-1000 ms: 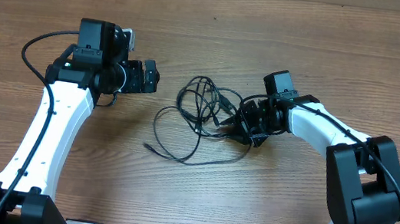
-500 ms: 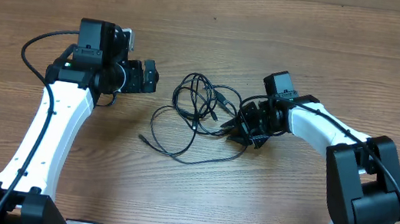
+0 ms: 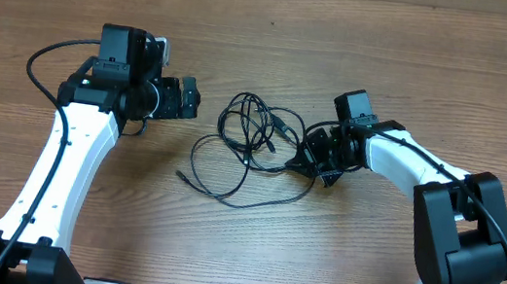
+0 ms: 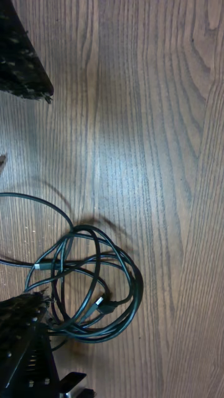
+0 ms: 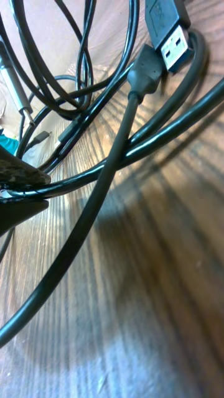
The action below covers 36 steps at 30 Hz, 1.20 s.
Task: Untangle cables
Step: 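Lower the right gripper onto the black cable bundle and grasp it, then lift the cable bundle with the right gripper toward the far edge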
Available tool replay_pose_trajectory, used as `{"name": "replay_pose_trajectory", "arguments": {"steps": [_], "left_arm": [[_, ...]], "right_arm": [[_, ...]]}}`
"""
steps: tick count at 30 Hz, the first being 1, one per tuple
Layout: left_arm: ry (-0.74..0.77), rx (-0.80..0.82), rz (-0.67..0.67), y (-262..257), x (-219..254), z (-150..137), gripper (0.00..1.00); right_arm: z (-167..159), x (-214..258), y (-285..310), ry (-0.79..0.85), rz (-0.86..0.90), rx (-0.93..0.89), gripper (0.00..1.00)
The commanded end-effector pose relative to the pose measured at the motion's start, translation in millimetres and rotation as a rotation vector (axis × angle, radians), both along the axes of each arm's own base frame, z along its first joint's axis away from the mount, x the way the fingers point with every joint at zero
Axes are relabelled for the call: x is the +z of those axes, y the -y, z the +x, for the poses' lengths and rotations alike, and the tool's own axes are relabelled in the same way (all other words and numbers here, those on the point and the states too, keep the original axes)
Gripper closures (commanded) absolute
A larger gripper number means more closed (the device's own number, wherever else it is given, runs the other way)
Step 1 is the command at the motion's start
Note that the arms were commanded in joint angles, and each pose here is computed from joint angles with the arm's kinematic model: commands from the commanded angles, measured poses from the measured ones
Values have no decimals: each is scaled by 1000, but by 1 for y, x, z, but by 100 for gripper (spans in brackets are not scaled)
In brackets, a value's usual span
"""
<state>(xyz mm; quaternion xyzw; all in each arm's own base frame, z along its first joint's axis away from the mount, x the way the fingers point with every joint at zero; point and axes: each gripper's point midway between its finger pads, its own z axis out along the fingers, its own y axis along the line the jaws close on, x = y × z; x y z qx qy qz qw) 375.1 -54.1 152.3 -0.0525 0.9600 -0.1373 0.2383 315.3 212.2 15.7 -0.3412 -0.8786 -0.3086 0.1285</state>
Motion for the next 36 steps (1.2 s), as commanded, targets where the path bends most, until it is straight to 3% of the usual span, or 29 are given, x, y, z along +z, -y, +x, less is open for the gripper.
{"name": "replay_pose_trajectory", "arguments": {"steps": [1, 10, 19, 27, 36], "left_arm": [[-20, 19, 2, 0, -4, -1, 0], [-30, 20, 2, -1, -5, -4, 0], [-37, 39, -12, 0, -6, -4, 0], [-42, 60, -24, 0, -5, -4, 1], [-7, 66, -71, 10, 1, 5, 0]], "right_arm": [[11, 4, 0, 74, 15, 45, 96], [69, 63, 21, 316, 191, 98, 96], [121, 224, -6, 758, 429, 284, 96], [126, 340, -15, 1032, 525, 386, 96], [103, 441, -20, 1277, 570, 481, 96]]}}
